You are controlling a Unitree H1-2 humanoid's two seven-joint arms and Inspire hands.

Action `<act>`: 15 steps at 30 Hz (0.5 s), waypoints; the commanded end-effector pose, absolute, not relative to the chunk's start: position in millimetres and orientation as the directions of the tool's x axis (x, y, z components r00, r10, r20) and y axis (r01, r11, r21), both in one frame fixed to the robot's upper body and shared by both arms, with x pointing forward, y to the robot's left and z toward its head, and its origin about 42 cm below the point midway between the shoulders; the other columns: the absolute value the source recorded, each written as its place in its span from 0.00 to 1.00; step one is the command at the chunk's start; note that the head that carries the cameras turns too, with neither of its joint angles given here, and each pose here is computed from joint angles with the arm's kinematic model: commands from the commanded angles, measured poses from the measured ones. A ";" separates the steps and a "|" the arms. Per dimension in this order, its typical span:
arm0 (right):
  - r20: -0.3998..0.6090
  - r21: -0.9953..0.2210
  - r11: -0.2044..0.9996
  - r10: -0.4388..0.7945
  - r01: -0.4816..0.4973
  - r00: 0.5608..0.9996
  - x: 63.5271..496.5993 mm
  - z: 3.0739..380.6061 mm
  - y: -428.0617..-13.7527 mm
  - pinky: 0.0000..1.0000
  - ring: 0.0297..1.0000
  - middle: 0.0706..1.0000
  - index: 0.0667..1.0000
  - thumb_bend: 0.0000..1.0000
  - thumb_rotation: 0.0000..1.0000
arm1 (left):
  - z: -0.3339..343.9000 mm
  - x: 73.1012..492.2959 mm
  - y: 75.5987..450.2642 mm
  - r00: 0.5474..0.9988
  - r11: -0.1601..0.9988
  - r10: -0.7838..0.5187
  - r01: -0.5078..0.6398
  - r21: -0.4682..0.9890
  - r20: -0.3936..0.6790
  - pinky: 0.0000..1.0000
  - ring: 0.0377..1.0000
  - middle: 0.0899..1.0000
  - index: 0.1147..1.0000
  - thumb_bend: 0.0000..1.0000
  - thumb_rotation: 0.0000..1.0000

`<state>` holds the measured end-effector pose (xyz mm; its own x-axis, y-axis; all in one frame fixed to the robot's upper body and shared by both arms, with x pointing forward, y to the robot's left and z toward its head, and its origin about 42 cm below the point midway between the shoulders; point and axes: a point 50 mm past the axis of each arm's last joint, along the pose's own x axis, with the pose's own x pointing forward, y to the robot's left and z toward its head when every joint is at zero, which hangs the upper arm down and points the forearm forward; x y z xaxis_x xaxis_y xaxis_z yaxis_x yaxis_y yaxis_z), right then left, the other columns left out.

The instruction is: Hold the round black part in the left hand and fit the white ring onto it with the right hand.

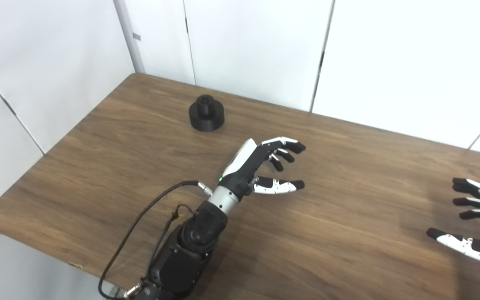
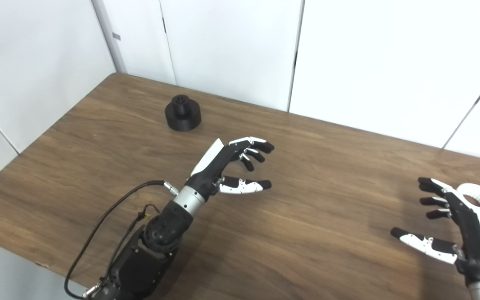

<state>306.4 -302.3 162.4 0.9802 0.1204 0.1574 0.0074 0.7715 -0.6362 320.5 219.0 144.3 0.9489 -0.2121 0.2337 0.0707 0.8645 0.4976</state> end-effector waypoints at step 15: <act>0.240 -0.632 0.773 0.126 0.056 0.963 313.7 182.6 -311.0 0.56 0.67 0.75 0.76 0.68 0.17 | 218.1 348.8 270.5 0.914 0.771 -0.128 -0.153 0.618 0.386 0.56 0.66 0.65 0.55 0.72 0.16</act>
<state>306.7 -306.2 162.3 0.9811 0.1131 0.1570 0.0106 0.7787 -0.6273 339.0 269.8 189.3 0.9465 -0.1140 0.3019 -0.1013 0.7833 0.6133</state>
